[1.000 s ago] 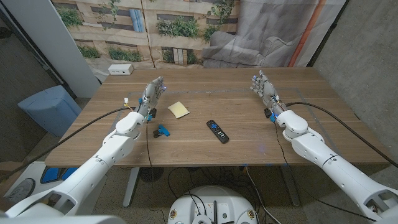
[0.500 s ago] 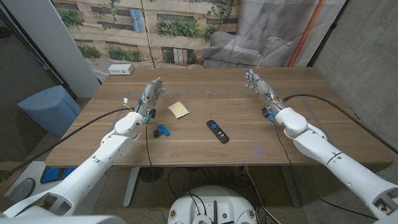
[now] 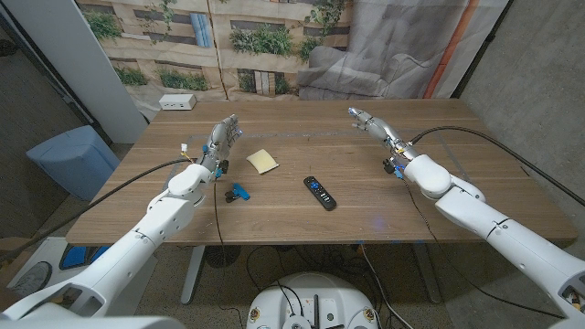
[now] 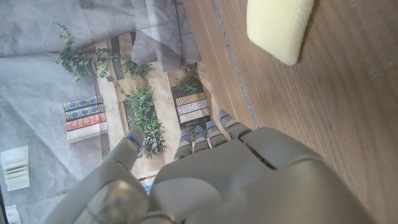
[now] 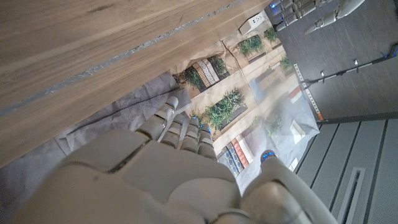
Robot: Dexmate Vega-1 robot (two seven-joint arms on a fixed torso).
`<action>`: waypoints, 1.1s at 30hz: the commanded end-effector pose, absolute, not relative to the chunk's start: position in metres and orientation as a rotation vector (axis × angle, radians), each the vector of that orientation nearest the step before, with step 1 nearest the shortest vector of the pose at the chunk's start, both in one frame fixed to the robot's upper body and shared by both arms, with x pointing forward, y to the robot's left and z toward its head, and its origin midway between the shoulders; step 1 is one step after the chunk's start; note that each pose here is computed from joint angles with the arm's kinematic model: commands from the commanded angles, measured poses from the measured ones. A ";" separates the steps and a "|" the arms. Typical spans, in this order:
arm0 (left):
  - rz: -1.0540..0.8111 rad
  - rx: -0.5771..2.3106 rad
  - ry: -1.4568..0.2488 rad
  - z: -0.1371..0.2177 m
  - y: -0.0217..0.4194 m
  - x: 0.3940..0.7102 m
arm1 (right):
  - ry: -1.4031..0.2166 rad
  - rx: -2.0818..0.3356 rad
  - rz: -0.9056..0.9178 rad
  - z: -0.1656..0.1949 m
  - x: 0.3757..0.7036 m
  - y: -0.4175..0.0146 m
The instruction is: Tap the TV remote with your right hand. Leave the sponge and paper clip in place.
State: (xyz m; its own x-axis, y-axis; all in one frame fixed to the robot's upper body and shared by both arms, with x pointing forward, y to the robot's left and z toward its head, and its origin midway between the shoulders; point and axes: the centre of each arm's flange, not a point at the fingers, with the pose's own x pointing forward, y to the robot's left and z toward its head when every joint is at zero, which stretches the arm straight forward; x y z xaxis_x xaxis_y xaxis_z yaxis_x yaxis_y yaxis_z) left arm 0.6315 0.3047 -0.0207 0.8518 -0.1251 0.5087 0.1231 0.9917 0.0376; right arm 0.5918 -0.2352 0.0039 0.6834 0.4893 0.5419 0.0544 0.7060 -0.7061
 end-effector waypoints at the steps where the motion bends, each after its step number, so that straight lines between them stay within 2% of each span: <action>1: -0.124 0.012 -0.532 -0.019 0.305 0.633 | -0.848 -1.018 0.270 0.006 0.573 -0.224; 10: -0.118 0.021 -0.531 -0.018 0.305 0.635 | -0.854 -1.261 0.245 0.000 0.558 -0.217; 33: -0.141 0.020 -0.531 -0.024 0.312 0.638 | -0.817 -1.699 0.224 -0.016 0.537 -0.190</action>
State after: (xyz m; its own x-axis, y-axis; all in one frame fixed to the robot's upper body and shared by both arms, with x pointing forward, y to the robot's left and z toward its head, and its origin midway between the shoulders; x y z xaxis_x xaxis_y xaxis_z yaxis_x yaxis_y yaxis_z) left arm 0.6369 0.3071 -0.0219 0.8538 -0.1305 0.5040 0.1210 0.9913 0.0517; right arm 0.5466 -0.2005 -0.0090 0.7018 0.6246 0.3426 0.3549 0.1104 -0.9284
